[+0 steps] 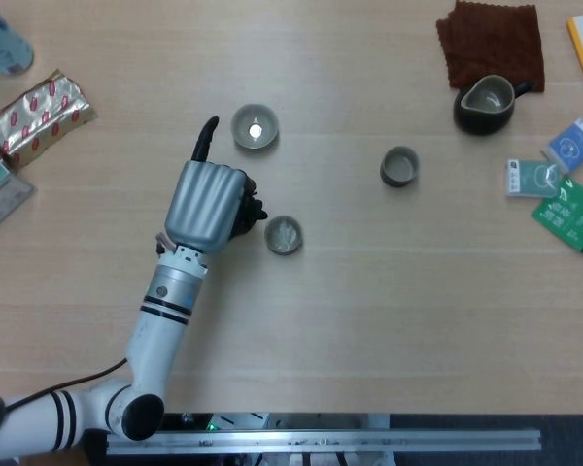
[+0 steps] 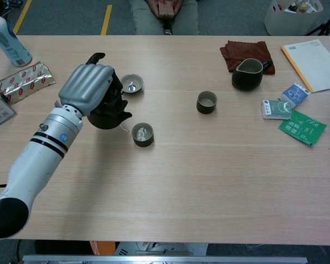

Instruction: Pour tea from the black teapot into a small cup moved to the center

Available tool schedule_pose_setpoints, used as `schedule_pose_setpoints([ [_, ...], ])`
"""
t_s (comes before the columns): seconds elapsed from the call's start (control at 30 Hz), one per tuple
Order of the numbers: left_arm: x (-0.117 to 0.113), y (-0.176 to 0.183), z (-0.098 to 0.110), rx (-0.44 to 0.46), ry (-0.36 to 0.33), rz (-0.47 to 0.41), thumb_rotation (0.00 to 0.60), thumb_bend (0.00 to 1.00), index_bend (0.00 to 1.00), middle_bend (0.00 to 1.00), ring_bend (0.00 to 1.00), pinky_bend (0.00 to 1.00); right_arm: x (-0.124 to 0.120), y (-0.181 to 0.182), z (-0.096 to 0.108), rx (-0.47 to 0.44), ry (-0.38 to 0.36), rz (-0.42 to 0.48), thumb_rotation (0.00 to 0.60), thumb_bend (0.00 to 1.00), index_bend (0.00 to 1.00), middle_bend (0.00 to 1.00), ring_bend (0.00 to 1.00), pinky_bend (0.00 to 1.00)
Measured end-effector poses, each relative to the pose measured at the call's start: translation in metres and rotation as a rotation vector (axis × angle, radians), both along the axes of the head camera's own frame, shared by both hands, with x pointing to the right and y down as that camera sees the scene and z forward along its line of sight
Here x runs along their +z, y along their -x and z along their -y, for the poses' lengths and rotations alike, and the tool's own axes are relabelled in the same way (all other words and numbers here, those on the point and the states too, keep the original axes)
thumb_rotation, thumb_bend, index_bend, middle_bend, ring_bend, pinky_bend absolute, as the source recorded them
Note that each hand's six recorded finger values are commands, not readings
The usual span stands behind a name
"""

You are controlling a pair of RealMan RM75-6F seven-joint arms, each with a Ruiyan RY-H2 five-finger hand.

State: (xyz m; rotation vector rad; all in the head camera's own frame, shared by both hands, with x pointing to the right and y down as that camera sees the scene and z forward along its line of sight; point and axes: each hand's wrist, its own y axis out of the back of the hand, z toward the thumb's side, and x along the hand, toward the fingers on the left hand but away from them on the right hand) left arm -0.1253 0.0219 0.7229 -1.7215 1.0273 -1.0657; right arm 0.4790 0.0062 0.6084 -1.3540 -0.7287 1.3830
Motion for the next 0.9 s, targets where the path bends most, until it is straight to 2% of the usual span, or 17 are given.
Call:
schedule_pose_setpoints([
  [0.17,-0.003,0.024,0.005,-0.059,0.034,-0.078,0.600,0.33,0.90,0.94,0.76,0.05,0.001,0.001,-0.002,0.002,0.008,0.017,0.600,0.20,0.18,0.16,0.00,0.07],
  [0.37,0.003,0.048,0.001,-0.108,0.069,-0.129,0.600,0.33,0.89,0.92,0.74,0.05,0.005,-0.004,-0.003,0.019,0.018,0.032,0.600,0.20,0.18,0.16,0.00,0.07],
  [0.9,0.034,0.078,-0.008,-0.145,0.107,-0.092,0.600,0.33,0.84,0.87,0.69,0.05,0.010,-0.013,-0.007,0.047,0.038,0.036,0.600,0.20,0.18,0.16,0.00,0.07],
])
